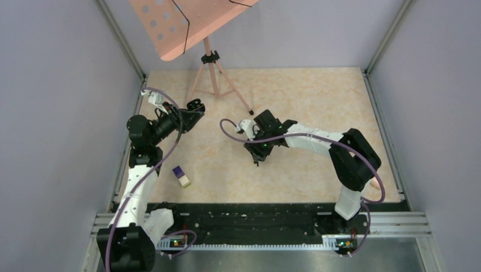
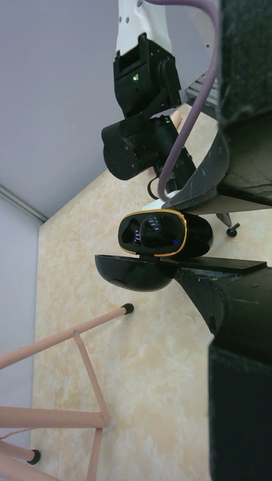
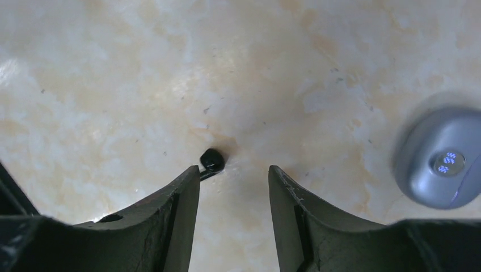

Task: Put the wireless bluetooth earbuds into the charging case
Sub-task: Pick up the earbud from the center of the board.

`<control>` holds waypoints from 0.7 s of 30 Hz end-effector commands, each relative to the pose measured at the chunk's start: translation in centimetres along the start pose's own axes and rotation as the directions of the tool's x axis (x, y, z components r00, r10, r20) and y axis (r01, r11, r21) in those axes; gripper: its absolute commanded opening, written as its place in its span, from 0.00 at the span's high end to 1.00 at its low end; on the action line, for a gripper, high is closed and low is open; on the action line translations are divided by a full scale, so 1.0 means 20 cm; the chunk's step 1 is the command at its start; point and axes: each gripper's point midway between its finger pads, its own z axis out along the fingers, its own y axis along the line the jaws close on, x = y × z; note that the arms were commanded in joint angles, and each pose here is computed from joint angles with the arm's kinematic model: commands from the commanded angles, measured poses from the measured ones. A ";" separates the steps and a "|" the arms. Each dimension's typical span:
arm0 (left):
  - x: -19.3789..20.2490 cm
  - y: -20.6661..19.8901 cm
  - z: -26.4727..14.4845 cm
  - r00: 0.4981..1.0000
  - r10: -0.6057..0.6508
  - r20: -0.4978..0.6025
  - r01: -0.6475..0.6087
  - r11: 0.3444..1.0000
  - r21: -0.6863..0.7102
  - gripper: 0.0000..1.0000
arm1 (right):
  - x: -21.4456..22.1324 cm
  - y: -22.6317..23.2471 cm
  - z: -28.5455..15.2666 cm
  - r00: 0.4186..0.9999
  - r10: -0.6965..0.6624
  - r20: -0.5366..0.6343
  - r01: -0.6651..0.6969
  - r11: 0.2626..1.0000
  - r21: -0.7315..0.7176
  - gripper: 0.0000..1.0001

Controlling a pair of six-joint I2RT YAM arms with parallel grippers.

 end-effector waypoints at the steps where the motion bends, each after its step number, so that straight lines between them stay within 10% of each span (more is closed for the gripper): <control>1: -0.06 -0.05 -0.01 0.998 0.054 0.021 -0.054 0.998 0.027 1.00 | -0.05 0.16 -0.11 0.951 -0.302 0.061 0.307 0.920 -0.245 0.52; 21: -0.04 -0.05 -0.01 0.999 0.049 0.022 -0.050 0.998 0.025 1.00 | -0.06 0.11 0.04 0.956 -0.293 0.023 0.290 0.924 -0.250 0.61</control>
